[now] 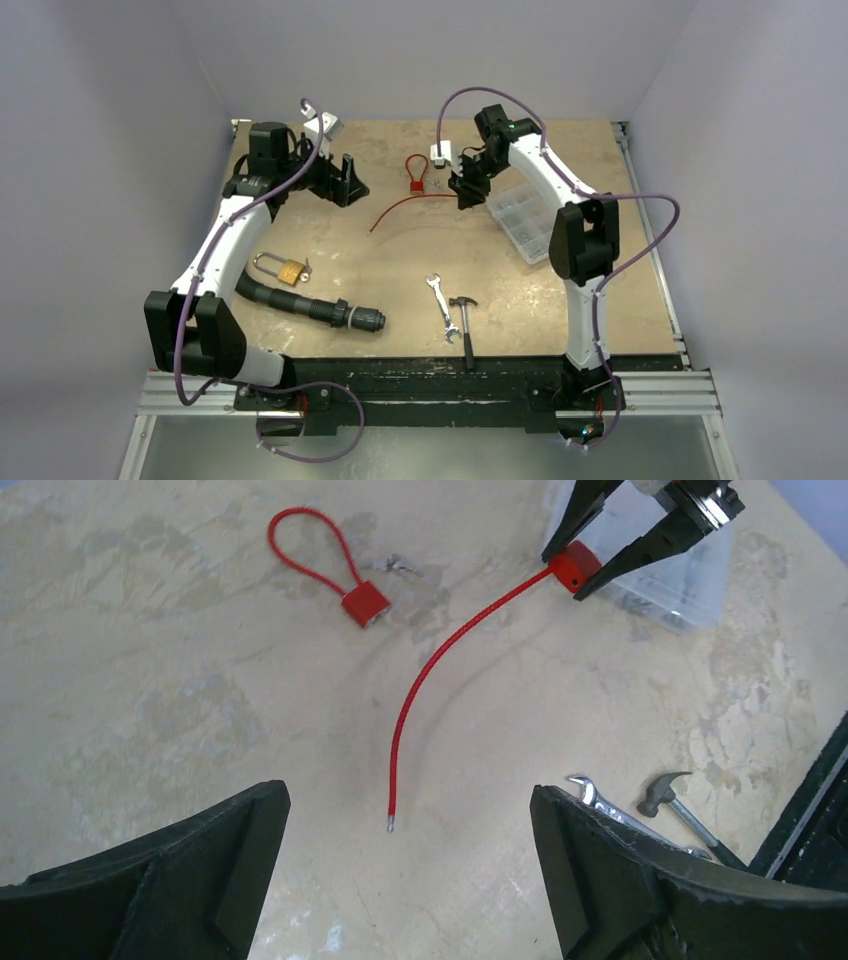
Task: Lock with the key
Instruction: Pick up the lock from the center of the board.
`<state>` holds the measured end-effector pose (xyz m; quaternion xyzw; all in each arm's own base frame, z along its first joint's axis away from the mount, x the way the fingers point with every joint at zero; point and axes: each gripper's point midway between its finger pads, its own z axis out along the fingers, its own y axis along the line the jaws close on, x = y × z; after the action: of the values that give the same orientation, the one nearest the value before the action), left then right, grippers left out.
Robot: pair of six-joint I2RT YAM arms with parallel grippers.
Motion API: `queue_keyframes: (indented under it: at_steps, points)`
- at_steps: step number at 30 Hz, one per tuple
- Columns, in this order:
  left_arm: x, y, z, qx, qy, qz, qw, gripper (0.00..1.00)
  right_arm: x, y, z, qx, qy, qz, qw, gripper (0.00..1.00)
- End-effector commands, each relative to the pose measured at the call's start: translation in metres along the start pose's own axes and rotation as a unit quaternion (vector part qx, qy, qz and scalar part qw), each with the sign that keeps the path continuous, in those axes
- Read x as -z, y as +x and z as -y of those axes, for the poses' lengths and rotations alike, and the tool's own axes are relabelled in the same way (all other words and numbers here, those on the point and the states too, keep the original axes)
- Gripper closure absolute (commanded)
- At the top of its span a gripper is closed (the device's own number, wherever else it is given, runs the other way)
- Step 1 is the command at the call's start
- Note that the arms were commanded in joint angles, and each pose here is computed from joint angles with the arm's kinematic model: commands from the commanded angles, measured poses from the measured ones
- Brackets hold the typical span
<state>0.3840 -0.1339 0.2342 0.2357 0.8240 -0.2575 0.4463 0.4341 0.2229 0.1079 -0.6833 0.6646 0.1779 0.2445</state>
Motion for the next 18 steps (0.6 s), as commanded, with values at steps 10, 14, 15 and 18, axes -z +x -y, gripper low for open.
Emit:
queue_keyframes:
  at_steps: [10, 14, 15, 18]
  points:
    - [0.024, -0.033, 0.093, -0.354, 0.154, 0.165, 0.908, 0.07, 0.073, -0.103, -0.1, -0.231, -0.162, 0.181, 0.942, 0.87]
    - [0.022, -0.015, 0.127, -0.477, 0.194, 0.17, 0.84, 0.1, 0.086, -0.116, -0.12, -0.252, -0.207, 0.205, 0.923, 0.87]
    - [0.022, -0.013, 0.135, -0.499, 0.204, 0.176, 0.824, 0.12, 0.089, -0.118, -0.125, -0.251, -0.216, 0.212, 0.92, 0.87]
    - [0.021, -0.005, 0.158, -0.556, 0.229, 0.19, 0.776, 0.17, 0.097, -0.125, -0.138, -0.249, -0.232, 0.224, 0.913, 0.87]
